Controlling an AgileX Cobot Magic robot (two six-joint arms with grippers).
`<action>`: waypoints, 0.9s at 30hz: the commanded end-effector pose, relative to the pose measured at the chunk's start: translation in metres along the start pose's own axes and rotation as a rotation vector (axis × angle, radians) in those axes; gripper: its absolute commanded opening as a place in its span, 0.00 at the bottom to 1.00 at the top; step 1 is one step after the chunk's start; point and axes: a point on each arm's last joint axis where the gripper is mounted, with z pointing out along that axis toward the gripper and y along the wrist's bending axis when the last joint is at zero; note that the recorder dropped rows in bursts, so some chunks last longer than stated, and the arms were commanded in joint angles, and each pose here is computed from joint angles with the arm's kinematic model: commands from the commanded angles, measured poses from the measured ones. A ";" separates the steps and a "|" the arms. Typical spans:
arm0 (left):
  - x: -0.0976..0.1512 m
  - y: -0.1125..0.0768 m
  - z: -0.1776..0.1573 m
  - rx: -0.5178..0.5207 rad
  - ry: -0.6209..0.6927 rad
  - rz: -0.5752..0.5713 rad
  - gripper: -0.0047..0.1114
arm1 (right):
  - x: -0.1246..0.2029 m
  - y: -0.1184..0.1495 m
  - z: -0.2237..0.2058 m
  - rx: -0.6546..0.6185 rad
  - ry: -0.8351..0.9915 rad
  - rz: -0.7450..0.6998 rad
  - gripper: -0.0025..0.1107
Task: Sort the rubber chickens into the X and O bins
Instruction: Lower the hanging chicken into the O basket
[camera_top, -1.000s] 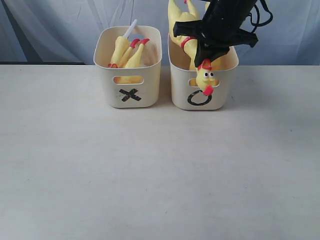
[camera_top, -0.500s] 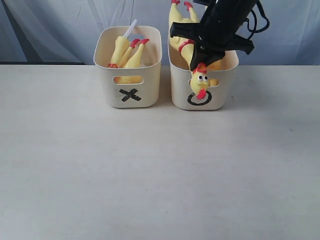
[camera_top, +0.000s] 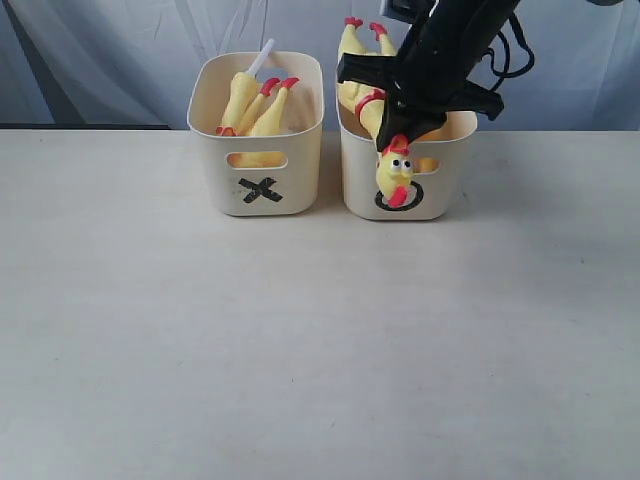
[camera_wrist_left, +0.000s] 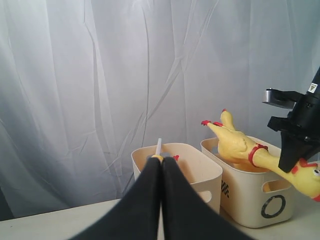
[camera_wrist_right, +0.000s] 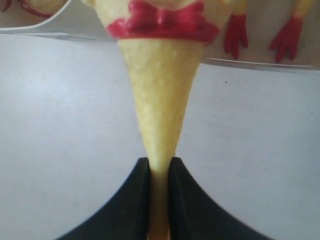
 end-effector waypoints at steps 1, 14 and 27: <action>-0.002 0.000 -0.002 -0.001 -0.012 -0.006 0.04 | -0.002 0.000 -0.002 -0.013 -0.022 0.034 0.28; -0.002 0.000 -0.002 -0.001 -0.012 -0.004 0.04 | -0.001 0.005 -0.004 -0.060 -0.017 0.051 0.46; -0.002 0.000 -0.002 -0.001 -0.012 -0.004 0.04 | 0.003 0.008 -0.041 -0.018 -0.107 0.004 0.46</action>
